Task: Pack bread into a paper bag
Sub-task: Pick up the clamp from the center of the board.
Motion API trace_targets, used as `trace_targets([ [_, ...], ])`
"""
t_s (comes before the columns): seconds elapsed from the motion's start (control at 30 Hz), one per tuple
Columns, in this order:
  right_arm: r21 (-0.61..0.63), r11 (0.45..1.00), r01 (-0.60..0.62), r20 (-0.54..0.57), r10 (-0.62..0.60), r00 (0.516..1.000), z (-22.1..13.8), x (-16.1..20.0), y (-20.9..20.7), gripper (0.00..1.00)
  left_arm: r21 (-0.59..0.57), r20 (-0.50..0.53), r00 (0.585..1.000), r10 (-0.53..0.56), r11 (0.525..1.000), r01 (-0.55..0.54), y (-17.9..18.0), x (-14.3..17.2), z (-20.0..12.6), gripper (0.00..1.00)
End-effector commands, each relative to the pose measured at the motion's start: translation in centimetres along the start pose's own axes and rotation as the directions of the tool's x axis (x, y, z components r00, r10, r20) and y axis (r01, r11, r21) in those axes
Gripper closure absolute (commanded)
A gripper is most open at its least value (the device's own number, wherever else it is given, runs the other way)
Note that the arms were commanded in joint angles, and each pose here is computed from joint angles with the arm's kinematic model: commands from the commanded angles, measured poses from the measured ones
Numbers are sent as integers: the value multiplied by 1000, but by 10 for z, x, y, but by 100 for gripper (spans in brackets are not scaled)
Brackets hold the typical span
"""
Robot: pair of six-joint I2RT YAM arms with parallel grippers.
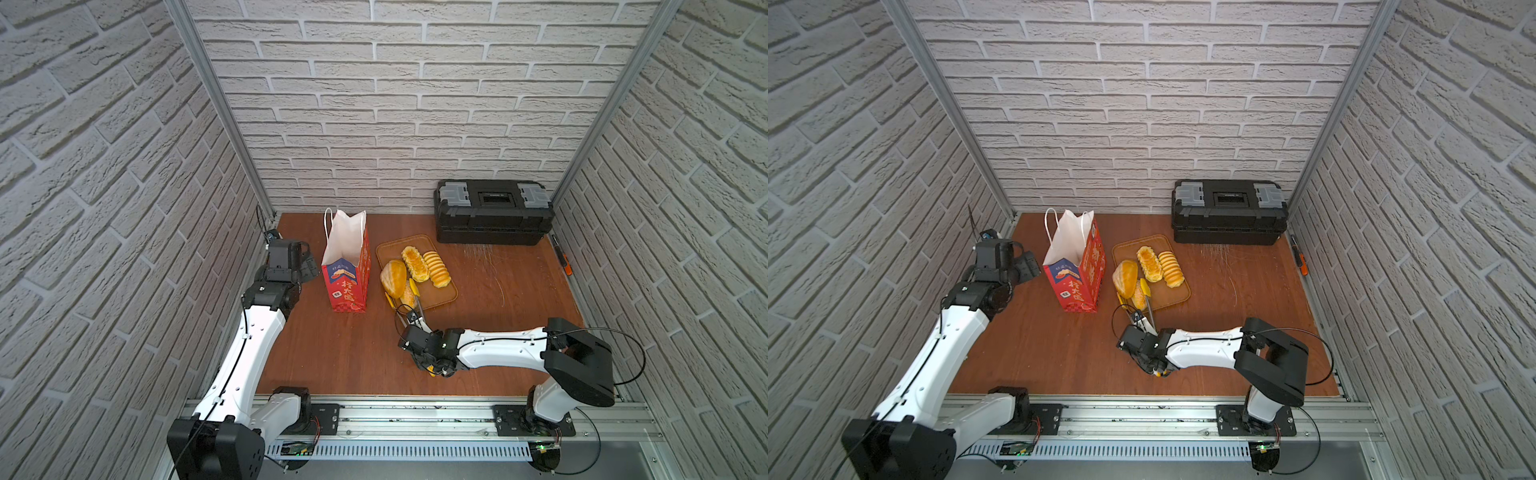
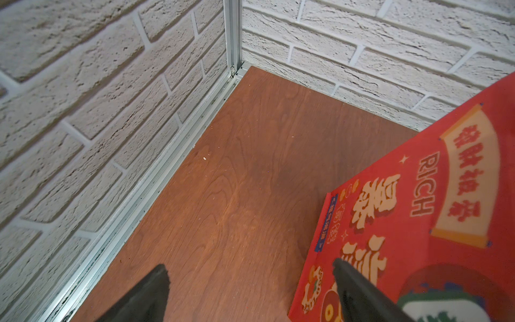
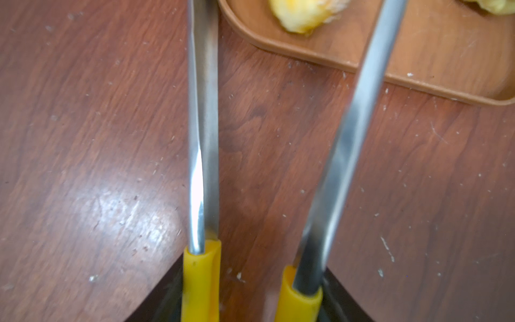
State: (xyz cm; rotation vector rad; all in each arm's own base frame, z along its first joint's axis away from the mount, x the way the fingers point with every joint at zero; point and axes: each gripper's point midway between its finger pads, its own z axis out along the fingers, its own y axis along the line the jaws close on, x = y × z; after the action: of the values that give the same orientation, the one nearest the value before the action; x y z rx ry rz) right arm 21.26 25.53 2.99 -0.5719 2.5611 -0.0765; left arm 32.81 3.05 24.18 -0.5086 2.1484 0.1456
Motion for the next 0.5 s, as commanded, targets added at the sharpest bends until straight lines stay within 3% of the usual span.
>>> trace_targets([
  [0.0, -7, 999, -33, 49, 34, 998, -11, -11, -9, 47, 11, 11, 1000, -9, 1000, 9, -3, 0, 1, 6],
  [0.47, -92, 994, -50, 83, 57, 995, -24, -20, -6, 74, 7, 4, 1000, -6, 1000, 6, -2, 1, 1, 6],
])
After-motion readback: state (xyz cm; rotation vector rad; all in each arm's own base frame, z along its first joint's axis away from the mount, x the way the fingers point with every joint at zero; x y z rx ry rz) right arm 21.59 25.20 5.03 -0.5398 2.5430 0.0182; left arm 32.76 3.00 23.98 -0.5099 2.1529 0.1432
